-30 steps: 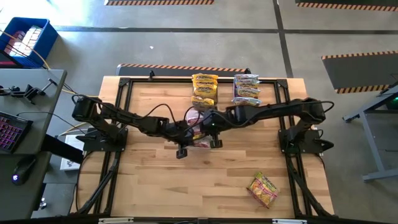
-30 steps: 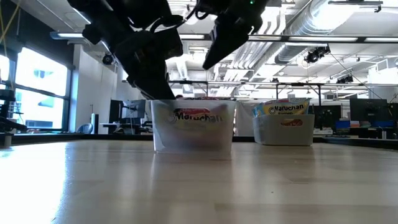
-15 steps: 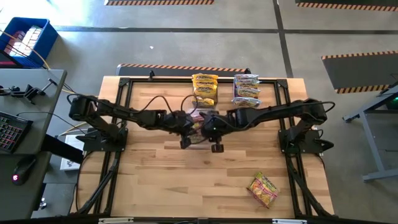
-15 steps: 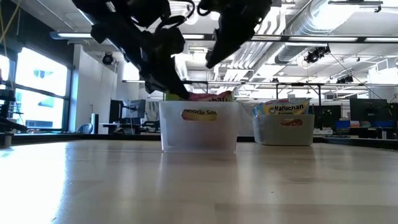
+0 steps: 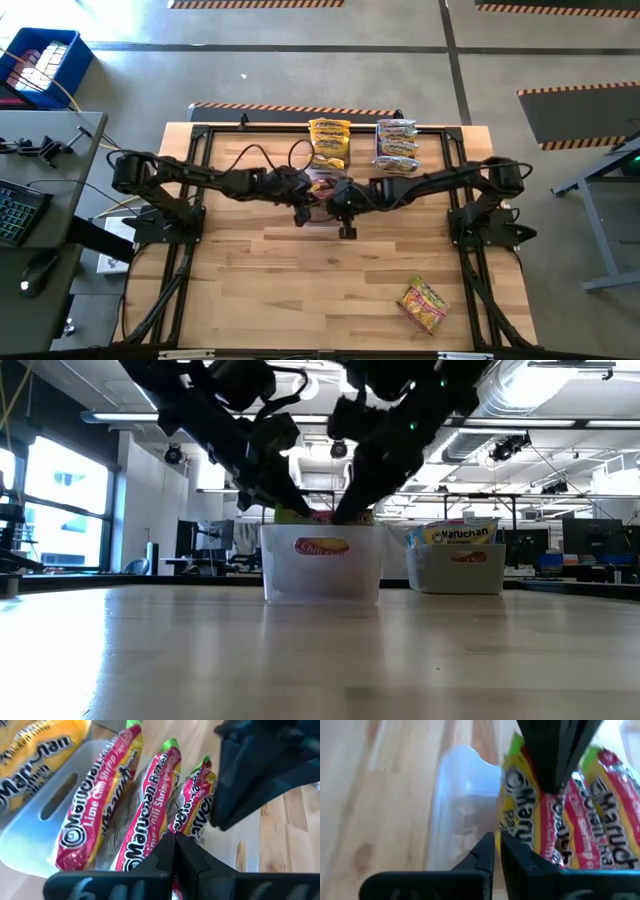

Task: Sort Maruchan noodles
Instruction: Put the green noodle pack into the transparent bin

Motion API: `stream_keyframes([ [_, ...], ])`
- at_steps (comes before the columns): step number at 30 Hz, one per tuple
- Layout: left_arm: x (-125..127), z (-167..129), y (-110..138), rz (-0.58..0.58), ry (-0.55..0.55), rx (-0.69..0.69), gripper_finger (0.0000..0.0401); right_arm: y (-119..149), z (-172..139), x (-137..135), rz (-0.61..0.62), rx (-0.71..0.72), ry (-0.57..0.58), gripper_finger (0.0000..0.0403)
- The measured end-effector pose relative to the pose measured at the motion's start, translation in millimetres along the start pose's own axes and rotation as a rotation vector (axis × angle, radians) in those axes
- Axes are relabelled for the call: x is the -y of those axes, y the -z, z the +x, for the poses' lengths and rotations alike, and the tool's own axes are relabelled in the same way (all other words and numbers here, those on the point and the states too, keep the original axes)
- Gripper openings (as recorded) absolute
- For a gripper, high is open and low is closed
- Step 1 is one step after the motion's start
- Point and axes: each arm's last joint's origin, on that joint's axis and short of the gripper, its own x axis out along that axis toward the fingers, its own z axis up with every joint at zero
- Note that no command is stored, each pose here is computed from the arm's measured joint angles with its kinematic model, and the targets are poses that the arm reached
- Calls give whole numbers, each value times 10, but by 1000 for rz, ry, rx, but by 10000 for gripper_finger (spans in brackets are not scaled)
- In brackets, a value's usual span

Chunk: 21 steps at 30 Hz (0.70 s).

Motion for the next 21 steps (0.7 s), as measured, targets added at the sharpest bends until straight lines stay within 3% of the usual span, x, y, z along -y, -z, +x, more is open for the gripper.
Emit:
stream_keyframes([
  [6, -52, 1, -26, -21, -13, 16, 0, 111, 72, 84, 23, 10, -35, 4],
  [21, -125, 3, -39, -45, -44, 20, 2, 231, 308, 288, 88, 33, 12, 0],
])
